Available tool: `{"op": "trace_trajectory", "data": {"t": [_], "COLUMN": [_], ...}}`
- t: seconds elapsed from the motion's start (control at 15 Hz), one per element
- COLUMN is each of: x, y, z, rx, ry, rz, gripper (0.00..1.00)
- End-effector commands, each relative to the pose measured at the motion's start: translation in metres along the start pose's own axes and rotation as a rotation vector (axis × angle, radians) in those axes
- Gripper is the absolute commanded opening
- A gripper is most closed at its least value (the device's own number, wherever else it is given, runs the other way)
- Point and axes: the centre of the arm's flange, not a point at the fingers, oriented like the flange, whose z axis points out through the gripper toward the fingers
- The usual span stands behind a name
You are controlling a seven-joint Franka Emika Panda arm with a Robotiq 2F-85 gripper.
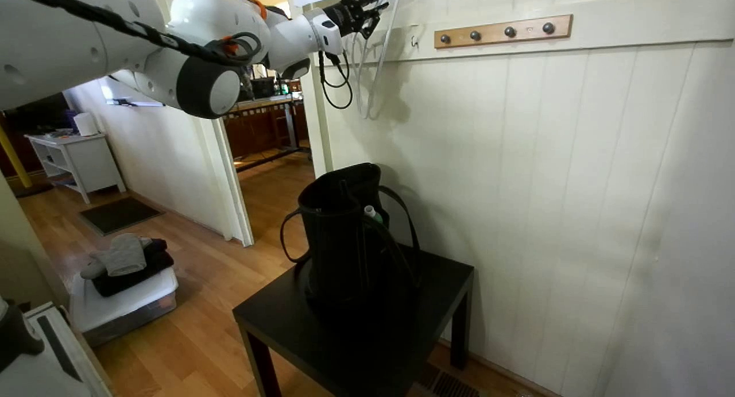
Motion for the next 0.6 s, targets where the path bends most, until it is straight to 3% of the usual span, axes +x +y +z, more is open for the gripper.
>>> {"op": "trace_trajectory", "data": {"t": [0.0,0.53], "x": [-0.018,-0.035], "y": [0.002,0.022], "z": [0.004,0.015], "rx": [-0.046,-0.147], "ry": [0.066,0.080], "rz": [0.098,0.124], "gripper": [0.06,0.06]}}
